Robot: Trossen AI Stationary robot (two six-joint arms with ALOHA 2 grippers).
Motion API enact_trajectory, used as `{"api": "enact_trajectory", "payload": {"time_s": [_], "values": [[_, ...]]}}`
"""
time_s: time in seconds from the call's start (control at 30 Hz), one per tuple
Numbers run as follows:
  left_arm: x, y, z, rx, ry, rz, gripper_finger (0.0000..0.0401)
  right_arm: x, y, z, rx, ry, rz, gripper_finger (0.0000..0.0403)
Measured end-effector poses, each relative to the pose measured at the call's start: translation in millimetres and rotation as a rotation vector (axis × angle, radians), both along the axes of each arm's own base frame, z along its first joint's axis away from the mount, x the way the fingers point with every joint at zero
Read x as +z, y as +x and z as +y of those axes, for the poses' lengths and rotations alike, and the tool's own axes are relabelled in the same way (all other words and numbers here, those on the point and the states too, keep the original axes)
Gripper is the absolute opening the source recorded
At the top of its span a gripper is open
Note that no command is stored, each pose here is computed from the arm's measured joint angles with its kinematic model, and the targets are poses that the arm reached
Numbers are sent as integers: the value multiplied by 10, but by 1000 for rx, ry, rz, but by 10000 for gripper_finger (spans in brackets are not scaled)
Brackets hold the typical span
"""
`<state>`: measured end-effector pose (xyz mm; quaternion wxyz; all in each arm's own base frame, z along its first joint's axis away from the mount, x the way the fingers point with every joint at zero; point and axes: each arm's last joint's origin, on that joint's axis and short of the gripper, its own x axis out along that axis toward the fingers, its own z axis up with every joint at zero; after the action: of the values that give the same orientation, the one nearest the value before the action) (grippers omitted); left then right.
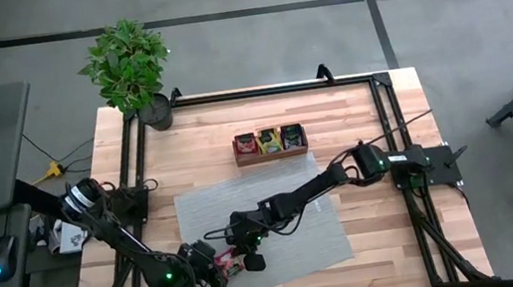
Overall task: Pick & Place Tea
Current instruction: Put the red tea bag into the left section of the wooden organizer
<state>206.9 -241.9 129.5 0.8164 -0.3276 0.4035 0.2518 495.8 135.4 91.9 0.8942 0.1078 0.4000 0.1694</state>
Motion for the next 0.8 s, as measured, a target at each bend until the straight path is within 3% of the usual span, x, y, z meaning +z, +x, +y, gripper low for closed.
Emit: {"api": "enact_trajectory", "payload": {"time_s": [0.17,0.4,0.8], "values": [[-2,1,0,1,1,-2,152,1,1,0,-2,-2,-3,0],[-4,14,-13,-28,7,-10,14,2,1,6,-1,-2,-4,0],[152,-109,33,-69,27,44,2,-3,9,0,-10,-8,-9,0]]}}
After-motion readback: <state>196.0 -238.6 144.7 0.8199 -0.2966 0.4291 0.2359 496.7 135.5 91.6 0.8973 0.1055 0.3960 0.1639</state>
